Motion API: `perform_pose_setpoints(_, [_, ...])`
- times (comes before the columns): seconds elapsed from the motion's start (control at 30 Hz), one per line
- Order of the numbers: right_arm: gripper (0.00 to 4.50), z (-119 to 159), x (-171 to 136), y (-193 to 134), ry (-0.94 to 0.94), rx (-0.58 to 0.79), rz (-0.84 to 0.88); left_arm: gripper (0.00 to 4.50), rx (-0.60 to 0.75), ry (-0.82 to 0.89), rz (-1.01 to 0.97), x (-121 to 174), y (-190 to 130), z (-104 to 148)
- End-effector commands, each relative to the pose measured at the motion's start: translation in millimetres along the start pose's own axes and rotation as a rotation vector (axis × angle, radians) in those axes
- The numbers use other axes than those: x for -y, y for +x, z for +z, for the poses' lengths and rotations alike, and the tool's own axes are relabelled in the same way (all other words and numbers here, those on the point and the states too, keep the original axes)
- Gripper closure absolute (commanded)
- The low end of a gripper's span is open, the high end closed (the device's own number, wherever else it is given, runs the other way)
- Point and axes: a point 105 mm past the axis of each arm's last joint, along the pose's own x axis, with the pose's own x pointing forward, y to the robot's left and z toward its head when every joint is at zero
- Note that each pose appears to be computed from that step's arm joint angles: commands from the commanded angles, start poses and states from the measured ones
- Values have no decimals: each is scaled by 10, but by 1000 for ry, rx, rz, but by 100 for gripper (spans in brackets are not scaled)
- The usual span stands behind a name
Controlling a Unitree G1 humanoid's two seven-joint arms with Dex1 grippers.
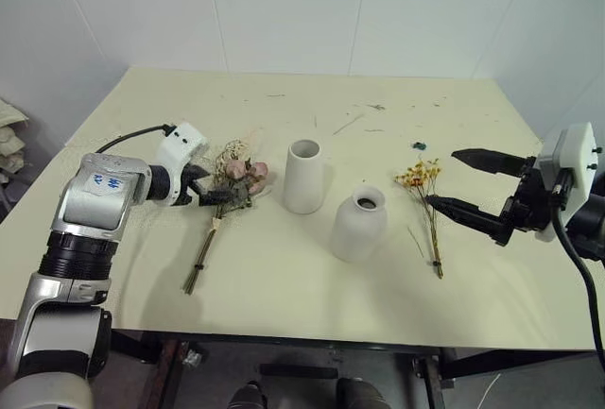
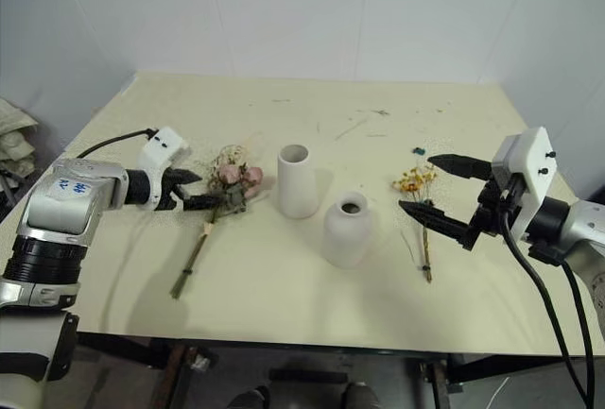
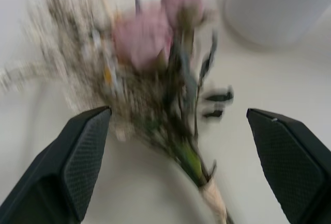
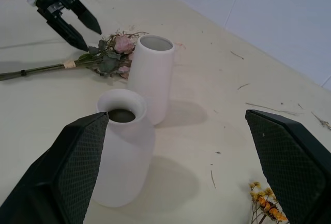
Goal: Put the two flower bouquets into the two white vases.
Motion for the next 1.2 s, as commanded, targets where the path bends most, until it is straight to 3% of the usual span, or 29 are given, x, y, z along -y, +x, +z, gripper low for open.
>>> perform_pose_setpoints(0.03, [1,87,15,15,-48,24,-3,0,-48,-9,19,21,-79,27])
perform_pose_setpoints(0.37, [1,65,46,1,-50,16,-34,0,-252,-81,22,68,-21,-259])
perform_pose_setpoints(0.6, [1,68,30,7,-52,19,-48,0,-292,-98,6,96,50,-333])
perform_pose_setpoints(1.07, [0,73,34,2,-53,21,-73,422,-251,-113,15,97,139,-326])
perform_pose_setpoints(1.1, [0,76,35,3,-54,21,-74,446,-240,-111,22,82,142,-310])
perform_pose_setpoints(1.2, [0,89,56,4,-59,31,-94,448,-106,-129,84,-52,188,-112])
